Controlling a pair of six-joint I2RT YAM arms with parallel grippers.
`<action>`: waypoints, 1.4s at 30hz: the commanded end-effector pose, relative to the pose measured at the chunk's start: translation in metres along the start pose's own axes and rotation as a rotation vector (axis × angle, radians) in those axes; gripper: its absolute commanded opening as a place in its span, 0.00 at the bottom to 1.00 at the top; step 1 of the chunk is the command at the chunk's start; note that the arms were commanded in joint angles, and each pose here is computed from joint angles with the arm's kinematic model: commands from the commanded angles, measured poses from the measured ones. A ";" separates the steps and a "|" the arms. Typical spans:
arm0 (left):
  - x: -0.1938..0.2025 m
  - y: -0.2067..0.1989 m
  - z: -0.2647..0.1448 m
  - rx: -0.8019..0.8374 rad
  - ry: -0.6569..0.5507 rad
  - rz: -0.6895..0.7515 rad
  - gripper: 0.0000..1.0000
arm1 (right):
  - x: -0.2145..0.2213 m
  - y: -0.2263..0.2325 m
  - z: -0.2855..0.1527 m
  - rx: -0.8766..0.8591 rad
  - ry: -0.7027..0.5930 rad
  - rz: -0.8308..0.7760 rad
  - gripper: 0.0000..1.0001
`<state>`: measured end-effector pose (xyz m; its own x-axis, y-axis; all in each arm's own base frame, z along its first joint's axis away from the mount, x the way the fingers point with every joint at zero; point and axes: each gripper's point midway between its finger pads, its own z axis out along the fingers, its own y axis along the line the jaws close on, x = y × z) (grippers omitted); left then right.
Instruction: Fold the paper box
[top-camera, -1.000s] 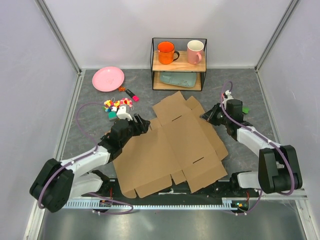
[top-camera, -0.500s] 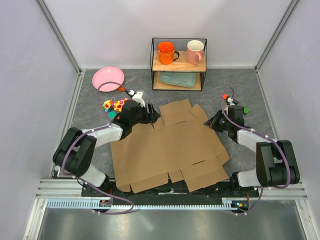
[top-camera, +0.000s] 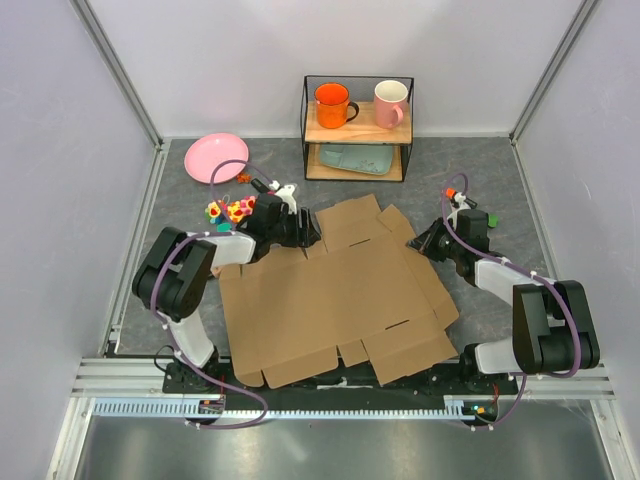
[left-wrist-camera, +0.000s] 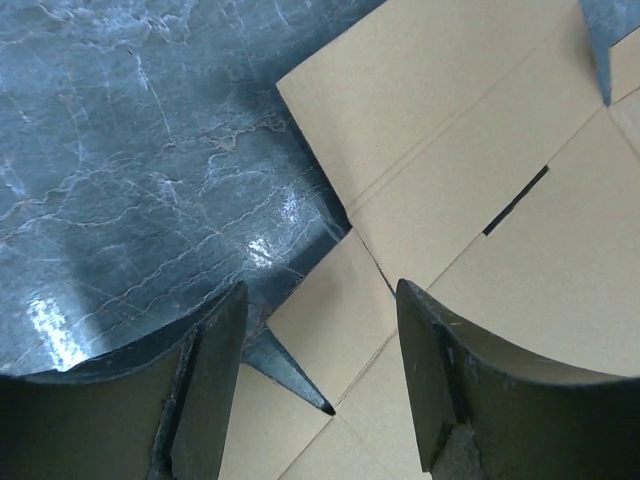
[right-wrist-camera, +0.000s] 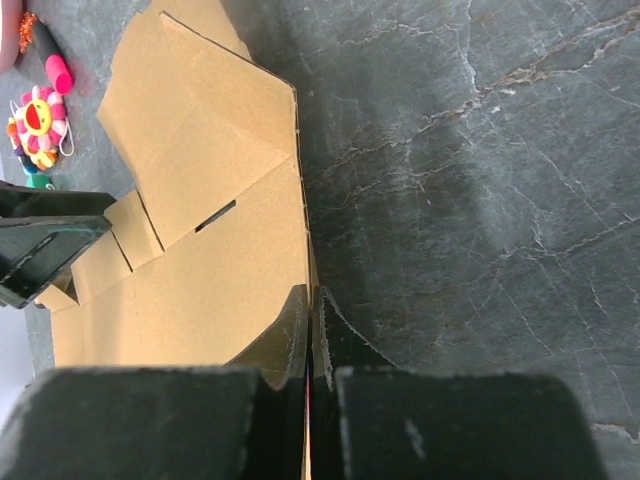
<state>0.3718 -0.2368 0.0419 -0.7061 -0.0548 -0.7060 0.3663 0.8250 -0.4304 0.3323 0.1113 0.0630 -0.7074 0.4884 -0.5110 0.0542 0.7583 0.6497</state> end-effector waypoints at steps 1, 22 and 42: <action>-0.002 -0.008 0.010 0.072 0.023 0.044 0.66 | -0.014 0.017 -0.001 -0.069 -0.041 -0.022 0.00; 0.027 -0.096 -0.044 0.235 -0.214 0.350 0.11 | -0.040 0.048 -0.006 -0.110 -0.081 -0.072 0.00; 0.073 -0.101 -0.045 -0.238 -0.403 0.840 0.08 | -0.035 0.100 -0.017 -0.116 -0.055 -0.262 0.00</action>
<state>0.2561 -0.2940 0.0529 -0.0590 0.3996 -0.9148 0.5782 0.7607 0.2950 0.3375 0.1518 0.1169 -0.7077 0.3166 -0.6316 -0.1501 0.8062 0.5722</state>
